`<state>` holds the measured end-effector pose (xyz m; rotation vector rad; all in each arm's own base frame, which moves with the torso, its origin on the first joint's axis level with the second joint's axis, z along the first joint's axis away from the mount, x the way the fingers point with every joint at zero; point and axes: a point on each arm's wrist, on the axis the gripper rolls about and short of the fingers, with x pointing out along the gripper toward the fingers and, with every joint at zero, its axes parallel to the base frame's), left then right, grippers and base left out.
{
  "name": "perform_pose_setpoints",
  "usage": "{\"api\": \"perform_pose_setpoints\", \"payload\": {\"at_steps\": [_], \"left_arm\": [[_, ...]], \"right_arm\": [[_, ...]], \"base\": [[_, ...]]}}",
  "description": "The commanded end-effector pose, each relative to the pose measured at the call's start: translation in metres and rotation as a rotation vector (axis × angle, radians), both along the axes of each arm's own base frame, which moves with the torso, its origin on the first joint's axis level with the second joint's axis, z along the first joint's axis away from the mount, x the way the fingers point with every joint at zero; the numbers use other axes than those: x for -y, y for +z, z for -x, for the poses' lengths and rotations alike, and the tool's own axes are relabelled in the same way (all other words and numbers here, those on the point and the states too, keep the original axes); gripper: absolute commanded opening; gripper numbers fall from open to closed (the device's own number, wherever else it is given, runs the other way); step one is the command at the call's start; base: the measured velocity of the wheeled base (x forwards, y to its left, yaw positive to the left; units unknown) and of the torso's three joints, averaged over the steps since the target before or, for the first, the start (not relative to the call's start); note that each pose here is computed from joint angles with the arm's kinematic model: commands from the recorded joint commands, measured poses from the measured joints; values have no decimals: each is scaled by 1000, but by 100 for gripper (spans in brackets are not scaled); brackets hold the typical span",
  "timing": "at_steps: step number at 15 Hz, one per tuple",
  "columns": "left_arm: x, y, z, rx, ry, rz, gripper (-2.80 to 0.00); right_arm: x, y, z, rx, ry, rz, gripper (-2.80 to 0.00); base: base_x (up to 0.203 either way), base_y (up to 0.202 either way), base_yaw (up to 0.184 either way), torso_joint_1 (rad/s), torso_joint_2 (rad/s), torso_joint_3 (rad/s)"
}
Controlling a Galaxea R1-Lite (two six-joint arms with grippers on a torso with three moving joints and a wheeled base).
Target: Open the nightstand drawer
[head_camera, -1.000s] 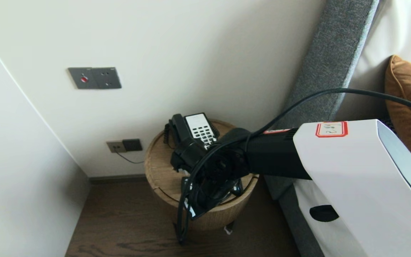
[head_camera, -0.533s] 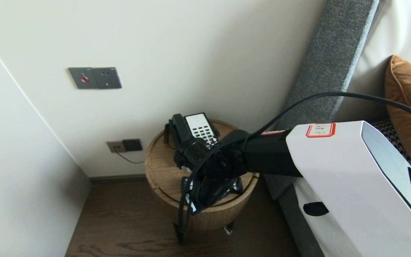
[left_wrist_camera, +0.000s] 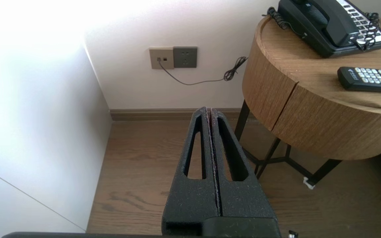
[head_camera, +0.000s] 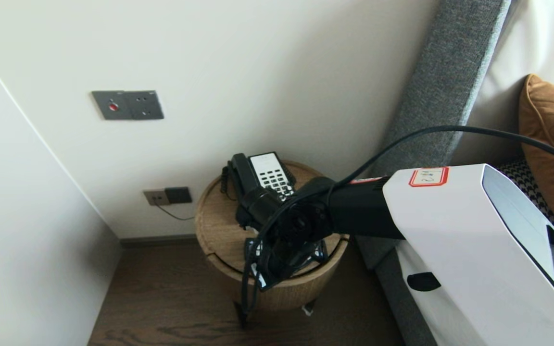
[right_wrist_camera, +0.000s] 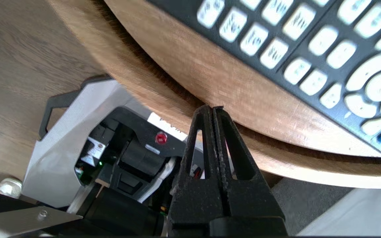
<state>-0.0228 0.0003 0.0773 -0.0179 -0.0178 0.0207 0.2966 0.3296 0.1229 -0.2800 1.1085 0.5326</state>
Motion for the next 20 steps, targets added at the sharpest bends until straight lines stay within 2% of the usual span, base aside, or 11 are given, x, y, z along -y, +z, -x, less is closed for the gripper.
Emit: {"api": "perform_pose_setpoints", "payload": {"at_steps": [1,20], "left_arm": [[0,0,0,4,1,1,-280],[0,0,0,4,1,1,-280]], "right_arm": [[1,1,2,-6,1,4,-280],[10,-13,51,-132,53,103,-280]], "base": [[0,0,0,0,0,0],[0,0,0,0,0,0]]}}
